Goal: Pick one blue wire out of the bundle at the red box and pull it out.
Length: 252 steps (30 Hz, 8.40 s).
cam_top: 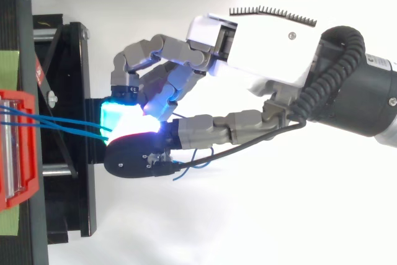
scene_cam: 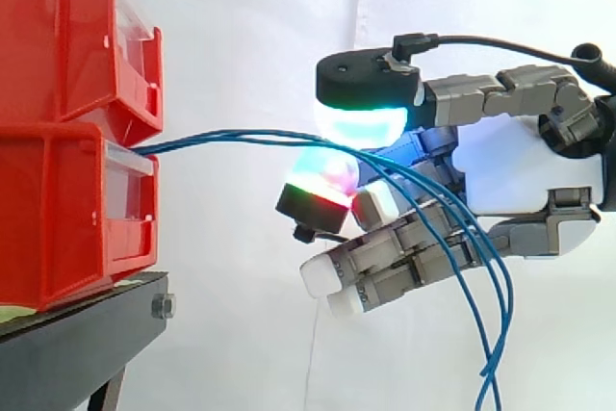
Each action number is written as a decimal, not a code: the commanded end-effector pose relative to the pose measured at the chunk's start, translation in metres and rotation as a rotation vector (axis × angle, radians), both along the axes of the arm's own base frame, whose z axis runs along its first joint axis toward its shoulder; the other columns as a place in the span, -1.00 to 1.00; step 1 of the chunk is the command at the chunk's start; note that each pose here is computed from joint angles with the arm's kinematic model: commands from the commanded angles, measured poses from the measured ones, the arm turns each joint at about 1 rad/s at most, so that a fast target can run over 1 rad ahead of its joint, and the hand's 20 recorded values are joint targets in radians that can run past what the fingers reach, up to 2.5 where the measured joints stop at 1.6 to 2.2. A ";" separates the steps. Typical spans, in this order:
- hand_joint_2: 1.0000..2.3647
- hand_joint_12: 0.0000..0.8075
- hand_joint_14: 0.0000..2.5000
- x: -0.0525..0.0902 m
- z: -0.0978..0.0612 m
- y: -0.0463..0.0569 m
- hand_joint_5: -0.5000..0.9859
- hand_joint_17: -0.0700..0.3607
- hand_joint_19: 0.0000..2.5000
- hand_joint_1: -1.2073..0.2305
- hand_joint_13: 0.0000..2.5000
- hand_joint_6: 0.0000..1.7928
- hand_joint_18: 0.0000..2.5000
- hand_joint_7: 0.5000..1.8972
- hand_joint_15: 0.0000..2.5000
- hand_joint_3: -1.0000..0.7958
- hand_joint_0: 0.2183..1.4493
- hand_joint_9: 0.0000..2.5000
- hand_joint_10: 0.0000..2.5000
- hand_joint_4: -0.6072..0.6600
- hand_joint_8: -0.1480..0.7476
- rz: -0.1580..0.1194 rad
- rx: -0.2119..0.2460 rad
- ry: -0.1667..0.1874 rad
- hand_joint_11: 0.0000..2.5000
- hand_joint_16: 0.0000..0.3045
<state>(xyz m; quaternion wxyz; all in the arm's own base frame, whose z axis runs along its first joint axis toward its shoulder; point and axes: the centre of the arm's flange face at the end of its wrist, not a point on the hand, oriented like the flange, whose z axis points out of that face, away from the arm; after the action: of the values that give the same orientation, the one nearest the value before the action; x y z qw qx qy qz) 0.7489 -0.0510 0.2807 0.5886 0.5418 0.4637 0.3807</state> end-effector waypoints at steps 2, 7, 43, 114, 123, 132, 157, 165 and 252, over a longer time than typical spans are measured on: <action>-0.99 0.06 -0.99 0.000 0.000 0.000 -0.46 0.06 -0.66 -0.40 -0.46 -0.25 -0.56 0.00 -0.74 0.19 -0.35 -0.14 -0.98 0.49 0.04 0.000 -0.001 0.001 -0.37 -0.54; -0.99 0.06 -0.99 0.000 0.000 0.001 -0.45 0.06 -0.65 -0.38 -0.46 -0.29 -0.56 0.07 -0.74 0.17 -0.37 -0.13 -0.98 0.51 0.03 -0.001 0.004 0.000 -0.37 -0.54; -0.97 0.01 -0.99 -0.002 -0.004 0.005 -0.55 0.00 -0.65 -0.40 -0.49 -0.09 -0.60 -0.26 -0.73 0.07 -0.39 -0.19 -0.98 0.34 0.02 0.007 0.126 -0.010 -0.31 -0.58; -1.00 -0.06 -0.99 -0.004 -0.006 0.006 -0.45 -0.06 -0.66 -0.45 -0.51 -0.29 -0.62 0.18 -0.74 -0.44 -0.40 -0.19 -0.98 0.45 -0.06 0.012 0.125 0.007 -0.33 -0.61; -0.97 -0.04 -0.99 -0.004 -0.005 0.007 -0.49 -0.06 -0.66 -0.40 -0.51 -0.15 -0.62 0.09 -0.73 -0.13 -0.42 -0.18 -0.98 0.33 -0.02 0.014 0.125 0.004 -0.32 -0.61; -0.97 -0.04 -0.99 -0.004 -0.006 0.007 -0.56 -0.05 -0.67 -0.54 -0.53 -0.09 -0.63 -0.12 -0.73 -0.16 -0.35 -0.25 -0.98 0.38 -0.03 0.014 0.125 0.004 -0.30 -0.61; -0.98 -0.03 -0.99 -0.004 -0.006 0.007 -0.47 -0.04 -0.63 -0.26 -0.52 -0.25 -0.64 0.08 -0.73 -0.24 -0.44 -0.19 -0.98 0.36 -0.03 0.014 0.125 0.005 -0.34 -0.60; -0.97 -0.03 -0.99 -0.004 -0.006 0.007 -0.53 -0.05 -0.65 -0.40 -0.52 -0.13 -0.63 -0.04 -0.72 -0.09 -0.40 -0.21 -0.98 0.36 -0.02 0.014 0.123 0.006 -0.31 -0.61; -0.97 -0.04 -0.99 -0.005 -0.007 0.003 -0.48 -0.04 -0.69 -0.50 -0.59 -0.31 -0.68 0.21 -0.77 -0.05 -0.33 -0.28 -0.98 0.49 -0.06 0.009 0.124 0.008 -0.40 -0.60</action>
<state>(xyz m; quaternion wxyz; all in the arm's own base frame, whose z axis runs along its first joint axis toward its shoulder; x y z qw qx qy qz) 0.7444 -0.0473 0.2740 0.5498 0.5762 0.4444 0.4101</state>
